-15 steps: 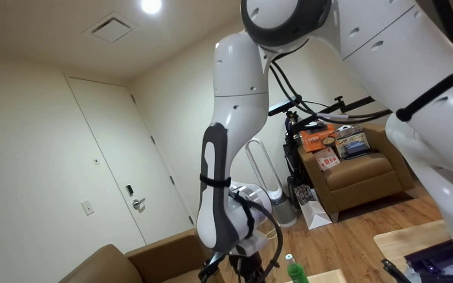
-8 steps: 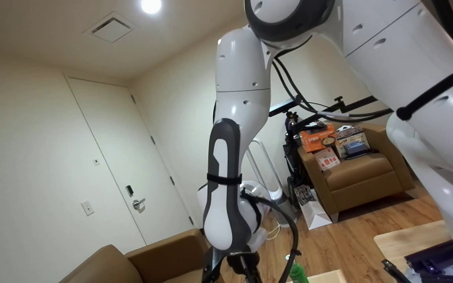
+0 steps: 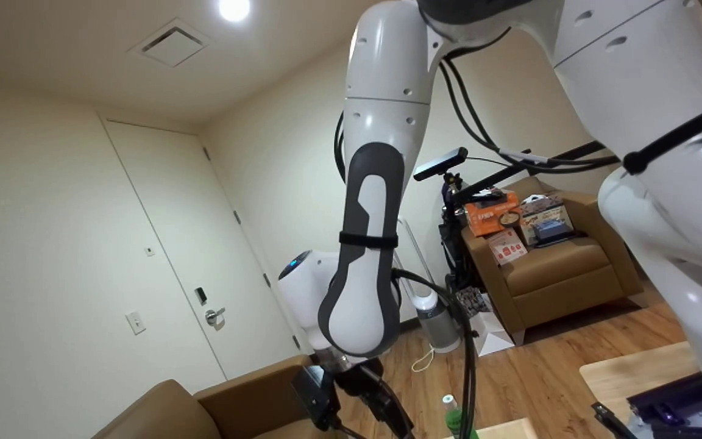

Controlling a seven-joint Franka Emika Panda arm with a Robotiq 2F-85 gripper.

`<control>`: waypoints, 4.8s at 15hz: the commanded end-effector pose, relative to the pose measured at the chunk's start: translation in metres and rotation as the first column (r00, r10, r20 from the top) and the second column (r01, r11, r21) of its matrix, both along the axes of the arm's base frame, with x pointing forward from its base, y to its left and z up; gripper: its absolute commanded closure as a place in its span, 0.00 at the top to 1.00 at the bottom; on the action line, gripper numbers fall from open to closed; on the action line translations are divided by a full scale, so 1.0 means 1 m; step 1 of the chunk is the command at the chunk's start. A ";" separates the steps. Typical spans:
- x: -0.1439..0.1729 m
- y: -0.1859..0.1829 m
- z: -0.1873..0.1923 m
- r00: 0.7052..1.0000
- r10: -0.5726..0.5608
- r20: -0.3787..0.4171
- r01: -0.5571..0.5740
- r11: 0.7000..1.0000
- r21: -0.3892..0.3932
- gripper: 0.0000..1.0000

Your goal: Pick up the black cloth from the bag and put it on the table.

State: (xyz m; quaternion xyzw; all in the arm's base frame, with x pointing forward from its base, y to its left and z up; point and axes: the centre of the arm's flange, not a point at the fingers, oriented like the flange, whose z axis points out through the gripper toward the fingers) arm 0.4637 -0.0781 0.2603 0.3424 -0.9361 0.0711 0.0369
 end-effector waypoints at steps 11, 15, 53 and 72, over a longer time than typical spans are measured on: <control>0.014 0.039 0.010 0.933 0.360 -0.019 -0.360 0.933 -0.007 1.00; 0.026 0.051 0.023 0.801 0.592 -0.087 -0.598 0.799 -0.060 1.00; 0.011 0.115 0.096 -0.479 0.851 -0.216 -0.871 -0.492 -0.004 1.00; -0.018 0.131 0.124 -0.795 0.607 -0.007 -0.596 -0.779 0.193 1.00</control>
